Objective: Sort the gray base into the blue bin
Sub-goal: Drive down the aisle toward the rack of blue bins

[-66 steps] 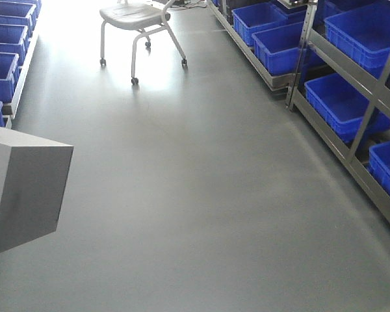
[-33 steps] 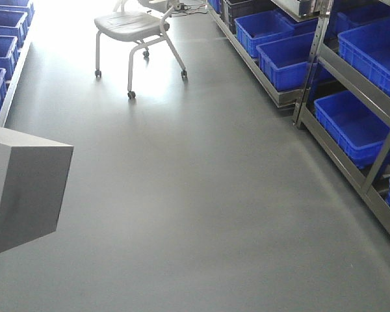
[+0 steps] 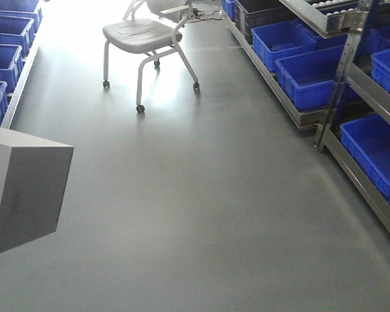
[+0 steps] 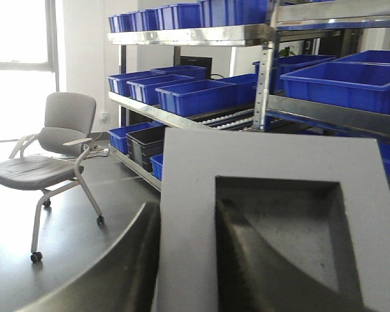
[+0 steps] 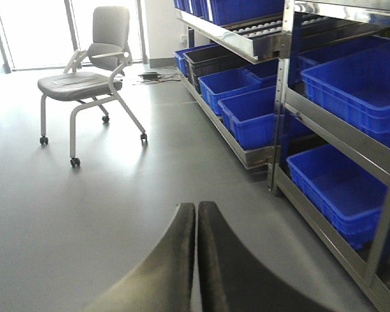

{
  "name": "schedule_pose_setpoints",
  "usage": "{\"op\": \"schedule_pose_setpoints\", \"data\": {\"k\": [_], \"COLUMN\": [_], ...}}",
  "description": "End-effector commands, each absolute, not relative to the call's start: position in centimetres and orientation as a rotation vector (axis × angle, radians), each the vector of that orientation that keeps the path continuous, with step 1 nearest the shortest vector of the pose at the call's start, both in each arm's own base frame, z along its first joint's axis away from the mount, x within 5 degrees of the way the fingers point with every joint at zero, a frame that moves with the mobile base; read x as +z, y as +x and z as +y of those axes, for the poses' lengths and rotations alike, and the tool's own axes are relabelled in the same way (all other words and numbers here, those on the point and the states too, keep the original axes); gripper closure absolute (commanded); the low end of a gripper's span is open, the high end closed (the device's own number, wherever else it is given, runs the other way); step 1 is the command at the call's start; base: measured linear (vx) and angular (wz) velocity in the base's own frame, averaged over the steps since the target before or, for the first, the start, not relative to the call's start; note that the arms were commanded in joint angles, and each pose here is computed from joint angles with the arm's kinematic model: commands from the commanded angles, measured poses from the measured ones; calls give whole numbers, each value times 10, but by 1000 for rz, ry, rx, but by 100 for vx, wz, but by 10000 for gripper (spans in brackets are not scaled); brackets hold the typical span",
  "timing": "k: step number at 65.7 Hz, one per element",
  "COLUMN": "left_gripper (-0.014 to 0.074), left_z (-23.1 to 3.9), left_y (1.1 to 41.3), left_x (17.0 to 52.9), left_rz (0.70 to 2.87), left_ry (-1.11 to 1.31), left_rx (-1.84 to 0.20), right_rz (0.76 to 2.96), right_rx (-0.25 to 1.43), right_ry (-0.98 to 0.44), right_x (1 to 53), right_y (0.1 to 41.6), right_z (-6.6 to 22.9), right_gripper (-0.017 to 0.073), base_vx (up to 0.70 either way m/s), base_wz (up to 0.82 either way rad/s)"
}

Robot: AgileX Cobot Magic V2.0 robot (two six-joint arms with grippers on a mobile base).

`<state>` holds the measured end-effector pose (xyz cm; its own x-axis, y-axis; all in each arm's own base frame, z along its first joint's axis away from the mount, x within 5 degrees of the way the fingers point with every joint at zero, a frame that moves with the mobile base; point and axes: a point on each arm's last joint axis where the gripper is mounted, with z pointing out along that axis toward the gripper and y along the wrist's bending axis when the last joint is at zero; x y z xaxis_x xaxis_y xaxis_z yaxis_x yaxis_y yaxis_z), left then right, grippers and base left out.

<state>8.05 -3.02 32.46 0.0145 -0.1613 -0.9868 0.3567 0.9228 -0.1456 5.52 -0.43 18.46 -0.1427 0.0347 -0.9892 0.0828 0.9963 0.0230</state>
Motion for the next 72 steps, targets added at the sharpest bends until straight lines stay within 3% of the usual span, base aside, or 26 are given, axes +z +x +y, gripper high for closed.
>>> {"op": "schedule_pose_setpoints", "data": {"k": [1, 51, 72], "left_gripper": [600, 600, 600], "left_z": [-29, -29, -29], "left_y": [78, 78, 78], "left_x": [344, 344, 344], "left_rz": [1375, 1375, 1375], "left_ry": [119, 119, 119], "left_rx": [-441, -441, -441], "right_rz": [1641, 1641, 1641], "right_rx": [-64, -64, -64], "right_ry": [79, 79, 79], "right_x": [191, 191, 191], "right_y": [56, 56, 56], "right_z": [-5, -5, -5], "right_gripper": [564, 564, 564], "base_vx": [39, 33, 27], "base_wz": [14, 10, 39]}}
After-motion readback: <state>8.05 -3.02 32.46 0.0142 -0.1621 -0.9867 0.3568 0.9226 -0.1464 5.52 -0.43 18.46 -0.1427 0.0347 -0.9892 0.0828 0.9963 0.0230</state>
